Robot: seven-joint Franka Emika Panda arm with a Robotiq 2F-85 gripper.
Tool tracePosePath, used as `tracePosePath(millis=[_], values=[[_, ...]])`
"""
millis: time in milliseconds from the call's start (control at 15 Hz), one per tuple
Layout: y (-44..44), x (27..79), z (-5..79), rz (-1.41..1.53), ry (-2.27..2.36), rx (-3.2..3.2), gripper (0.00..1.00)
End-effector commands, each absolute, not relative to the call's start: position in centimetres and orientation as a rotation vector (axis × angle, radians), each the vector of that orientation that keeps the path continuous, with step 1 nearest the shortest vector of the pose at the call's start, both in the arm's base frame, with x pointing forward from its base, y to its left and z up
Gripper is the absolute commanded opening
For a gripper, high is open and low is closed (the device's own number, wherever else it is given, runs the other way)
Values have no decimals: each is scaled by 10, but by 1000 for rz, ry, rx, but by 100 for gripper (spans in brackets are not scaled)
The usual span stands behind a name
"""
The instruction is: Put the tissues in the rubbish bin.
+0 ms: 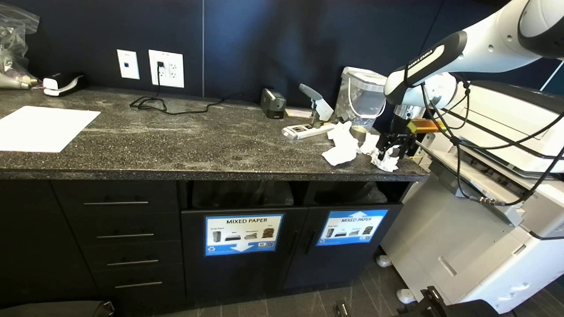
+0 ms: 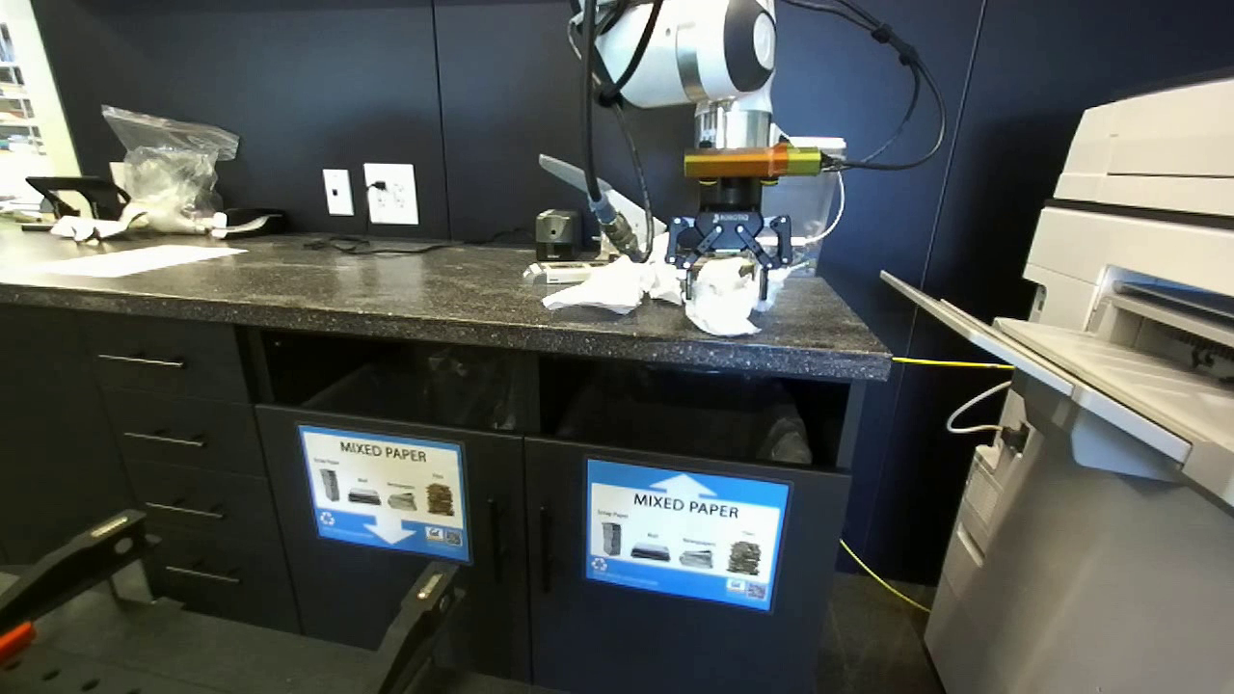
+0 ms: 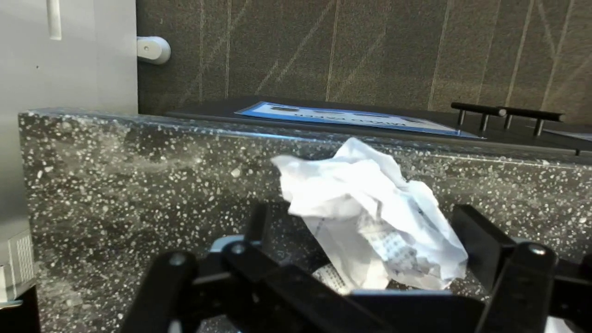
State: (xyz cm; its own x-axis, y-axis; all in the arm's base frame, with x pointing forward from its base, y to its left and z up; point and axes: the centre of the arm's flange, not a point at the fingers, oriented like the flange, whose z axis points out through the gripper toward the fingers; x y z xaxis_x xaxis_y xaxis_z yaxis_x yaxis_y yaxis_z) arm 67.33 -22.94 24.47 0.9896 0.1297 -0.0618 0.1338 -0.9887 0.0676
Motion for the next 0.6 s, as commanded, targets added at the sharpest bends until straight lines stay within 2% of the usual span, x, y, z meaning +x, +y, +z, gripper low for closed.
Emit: tracePosePath(millis=[0, 533], values=[[-239, 687, 243, -95, 236, 3112, 100], [-238, 687, 231, -117, 251, 3144, 100]])
